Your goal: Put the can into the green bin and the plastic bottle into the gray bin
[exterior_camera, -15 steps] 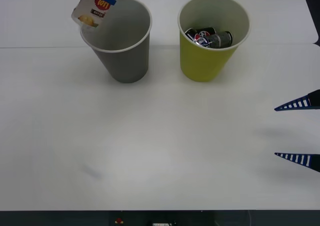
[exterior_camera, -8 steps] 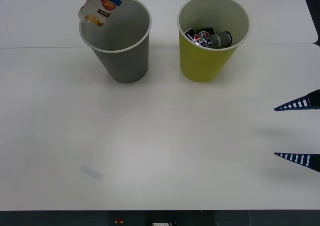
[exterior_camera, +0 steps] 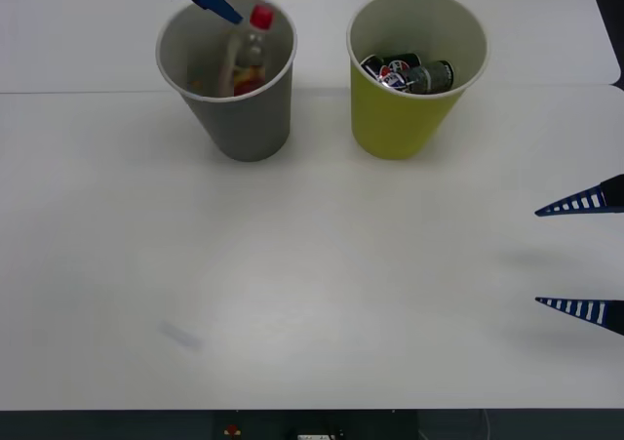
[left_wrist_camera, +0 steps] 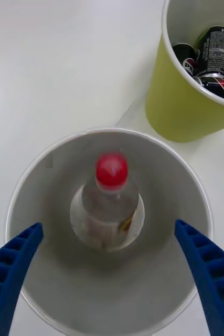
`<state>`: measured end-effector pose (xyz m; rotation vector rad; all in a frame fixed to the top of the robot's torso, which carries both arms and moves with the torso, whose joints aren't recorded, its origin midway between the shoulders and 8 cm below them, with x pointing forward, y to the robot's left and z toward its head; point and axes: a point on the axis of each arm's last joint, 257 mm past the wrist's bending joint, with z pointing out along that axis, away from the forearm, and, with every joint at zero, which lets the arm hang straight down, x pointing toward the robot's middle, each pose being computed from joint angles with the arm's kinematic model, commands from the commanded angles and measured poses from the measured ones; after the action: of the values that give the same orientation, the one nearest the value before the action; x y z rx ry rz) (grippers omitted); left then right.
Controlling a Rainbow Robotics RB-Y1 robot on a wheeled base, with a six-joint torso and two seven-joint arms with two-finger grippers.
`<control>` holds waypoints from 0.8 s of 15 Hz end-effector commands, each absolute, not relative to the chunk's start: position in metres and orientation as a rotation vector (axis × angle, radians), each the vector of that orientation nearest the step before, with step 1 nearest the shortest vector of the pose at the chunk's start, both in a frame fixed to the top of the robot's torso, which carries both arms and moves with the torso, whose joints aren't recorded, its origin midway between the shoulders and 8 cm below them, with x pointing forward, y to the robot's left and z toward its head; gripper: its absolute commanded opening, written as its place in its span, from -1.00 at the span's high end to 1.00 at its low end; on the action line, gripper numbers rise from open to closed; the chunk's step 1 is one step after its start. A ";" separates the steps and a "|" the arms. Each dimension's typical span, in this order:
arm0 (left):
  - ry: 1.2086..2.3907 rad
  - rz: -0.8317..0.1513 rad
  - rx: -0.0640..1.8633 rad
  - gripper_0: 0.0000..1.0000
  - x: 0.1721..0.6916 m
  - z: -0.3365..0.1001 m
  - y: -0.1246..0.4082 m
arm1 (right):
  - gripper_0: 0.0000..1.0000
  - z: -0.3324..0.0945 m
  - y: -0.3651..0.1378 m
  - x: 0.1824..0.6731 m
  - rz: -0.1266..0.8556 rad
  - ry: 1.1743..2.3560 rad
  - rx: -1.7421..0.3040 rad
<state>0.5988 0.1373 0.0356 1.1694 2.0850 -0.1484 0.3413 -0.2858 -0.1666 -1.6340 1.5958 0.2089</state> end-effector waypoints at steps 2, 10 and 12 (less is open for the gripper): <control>2.023 -0.308 1.206 -1.00 0.583 0.033 0.143 | -1.00 -0.167 -0.286 0.341 0.209 1.596 -1.634; 1.706 -0.445 1.340 -1.00 0.542 0.018 0.198 | -1.00 -0.167 -0.286 0.341 0.209 1.596 -1.634; 1.632 -0.445 1.370 -1.00 0.531 0.004 0.212 | -1.00 -0.167 -0.286 0.341 0.209 1.596 -1.634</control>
<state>0.5359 0.2069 0.0095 1.3571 1.6645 -0.4451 0.3413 -0.2858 -0.1666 -1.6340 1.5958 0.2089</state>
